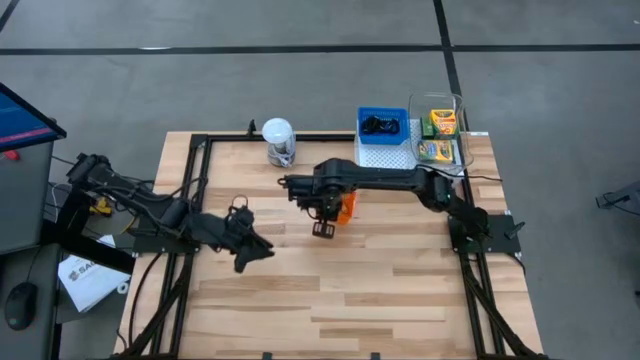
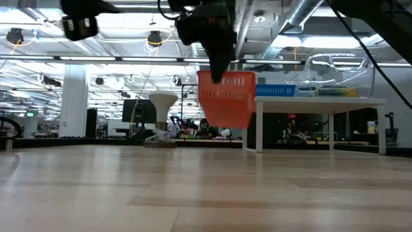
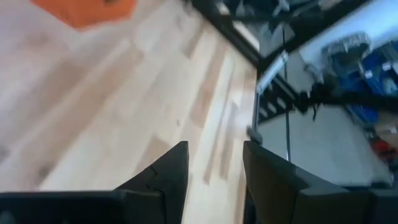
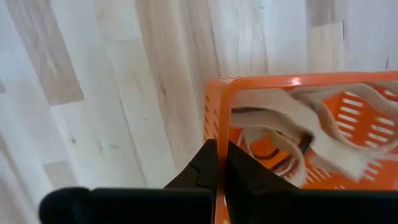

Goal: Pick & Place Office Desk Supplies
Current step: Put the orange basket on the shelf

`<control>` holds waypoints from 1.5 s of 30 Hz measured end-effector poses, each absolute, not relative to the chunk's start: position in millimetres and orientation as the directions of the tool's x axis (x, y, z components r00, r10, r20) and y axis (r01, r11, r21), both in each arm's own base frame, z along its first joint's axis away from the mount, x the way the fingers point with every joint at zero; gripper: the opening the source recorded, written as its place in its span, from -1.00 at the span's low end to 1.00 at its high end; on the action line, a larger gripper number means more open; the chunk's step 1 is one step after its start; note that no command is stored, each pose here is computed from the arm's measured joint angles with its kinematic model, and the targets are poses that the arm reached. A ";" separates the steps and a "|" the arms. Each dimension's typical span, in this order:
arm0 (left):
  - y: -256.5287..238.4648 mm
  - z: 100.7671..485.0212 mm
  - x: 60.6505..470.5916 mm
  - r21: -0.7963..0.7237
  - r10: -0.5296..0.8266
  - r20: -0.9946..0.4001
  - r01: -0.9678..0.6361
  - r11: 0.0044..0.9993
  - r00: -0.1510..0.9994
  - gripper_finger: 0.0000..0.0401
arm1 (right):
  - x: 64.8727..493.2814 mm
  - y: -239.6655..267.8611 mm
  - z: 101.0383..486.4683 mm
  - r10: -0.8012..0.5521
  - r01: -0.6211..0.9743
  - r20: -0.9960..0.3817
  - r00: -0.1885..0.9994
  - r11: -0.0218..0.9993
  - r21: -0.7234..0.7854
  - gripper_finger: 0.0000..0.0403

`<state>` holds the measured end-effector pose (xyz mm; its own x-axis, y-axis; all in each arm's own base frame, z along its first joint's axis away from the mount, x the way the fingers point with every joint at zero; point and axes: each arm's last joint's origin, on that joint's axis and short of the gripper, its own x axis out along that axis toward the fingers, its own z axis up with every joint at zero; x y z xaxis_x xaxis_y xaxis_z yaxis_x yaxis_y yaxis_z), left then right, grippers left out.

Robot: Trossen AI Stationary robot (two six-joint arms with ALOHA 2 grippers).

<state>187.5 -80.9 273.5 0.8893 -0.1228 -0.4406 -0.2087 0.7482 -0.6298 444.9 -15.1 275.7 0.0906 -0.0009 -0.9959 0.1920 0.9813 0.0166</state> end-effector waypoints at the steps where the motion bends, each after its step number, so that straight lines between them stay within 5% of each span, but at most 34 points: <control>1: -84.3 272.5 184.5 -0.632 -0.139 -0.454 -0.208 0.747 0.880 -0.28 | 444.2 -16.4 279.1 -0.001 0.225 -0.994 0.105 0.974 0.022 -0.98; 11: -106.5 256.1 158.8 -0.582 -0.216 -0.621 -0.259 0.770 0.753 -0.28 | 440.5 -13.7 306.3 0.027 0.410 -0.973 0.229 0.904 0.122 -0.98; 20: -106.2 250.1 151.0 -0.516 -0.196 -0.684 -0.276 0.811 0.703 -0.28 | 455.7 11.0 314.5 0.063 0.422 -0.913 0.402 0.873 0.246 -0.98; 45: -104.7 250.2 153.8 -0.555 -0.112 -0.661 -0.383 0.738 0.742 -0.28 | 392.6 95.6 361.5 -0.063 0.431 -0.939 0.337 0.898 0.095 -0.98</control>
